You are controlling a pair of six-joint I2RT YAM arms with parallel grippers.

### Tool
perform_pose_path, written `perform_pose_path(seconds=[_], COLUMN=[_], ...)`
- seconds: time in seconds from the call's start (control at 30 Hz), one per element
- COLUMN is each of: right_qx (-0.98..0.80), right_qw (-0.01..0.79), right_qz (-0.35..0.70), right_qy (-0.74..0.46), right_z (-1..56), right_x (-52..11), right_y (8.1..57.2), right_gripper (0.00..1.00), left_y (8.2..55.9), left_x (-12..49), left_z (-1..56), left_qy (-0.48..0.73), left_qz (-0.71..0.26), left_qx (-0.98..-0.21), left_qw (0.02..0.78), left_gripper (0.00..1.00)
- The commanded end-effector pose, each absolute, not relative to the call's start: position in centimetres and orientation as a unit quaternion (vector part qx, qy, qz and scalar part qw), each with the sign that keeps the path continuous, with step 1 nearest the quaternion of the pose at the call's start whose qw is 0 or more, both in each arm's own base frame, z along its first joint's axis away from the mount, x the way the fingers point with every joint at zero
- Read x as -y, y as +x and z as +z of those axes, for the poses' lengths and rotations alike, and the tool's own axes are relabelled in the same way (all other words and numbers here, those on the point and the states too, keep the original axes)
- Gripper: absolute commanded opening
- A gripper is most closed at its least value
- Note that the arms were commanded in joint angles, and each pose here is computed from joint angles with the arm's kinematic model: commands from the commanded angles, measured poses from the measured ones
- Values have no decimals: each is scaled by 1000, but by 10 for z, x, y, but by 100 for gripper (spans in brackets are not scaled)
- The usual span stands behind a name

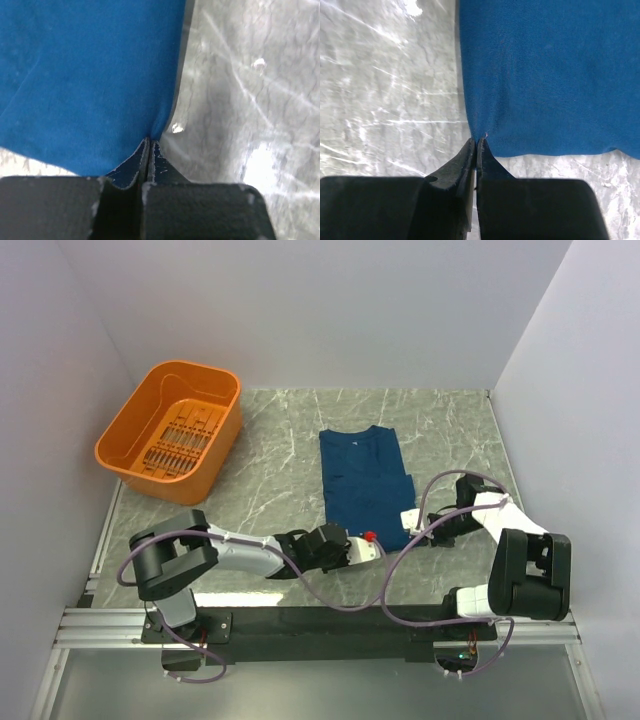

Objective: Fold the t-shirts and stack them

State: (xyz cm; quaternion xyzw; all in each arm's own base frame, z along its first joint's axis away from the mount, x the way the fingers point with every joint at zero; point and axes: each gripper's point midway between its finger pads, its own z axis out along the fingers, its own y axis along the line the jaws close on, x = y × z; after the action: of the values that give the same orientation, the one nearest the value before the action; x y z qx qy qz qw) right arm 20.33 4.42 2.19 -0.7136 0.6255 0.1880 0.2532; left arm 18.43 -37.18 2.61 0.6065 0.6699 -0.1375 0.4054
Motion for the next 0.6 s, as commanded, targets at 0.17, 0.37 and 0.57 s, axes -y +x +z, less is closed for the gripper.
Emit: perform_pose_path(seconds=[0.17, 0.37, 0.57], right_qx=[-620, -606, -622], right_qw=[276, 279, 298], right_qz=[224, 249, 230], right_qy=[-700, -702, -686], right_z=[58, 72, 95], right_x=[-58, -67, -69], right_y=[195, 172, 170], right_gripper=[0, 0, 0], left_y=[174, 159, 140], left_x=[367, 361, 365], left_z=[62, 74, 89], left_qy=[599, 604, 629], left_qz=[-170, -198, -230], left_qx=[-647, -637, -625], left_qw=[440, 436, 400], left_gripper=[1, 1, 1])
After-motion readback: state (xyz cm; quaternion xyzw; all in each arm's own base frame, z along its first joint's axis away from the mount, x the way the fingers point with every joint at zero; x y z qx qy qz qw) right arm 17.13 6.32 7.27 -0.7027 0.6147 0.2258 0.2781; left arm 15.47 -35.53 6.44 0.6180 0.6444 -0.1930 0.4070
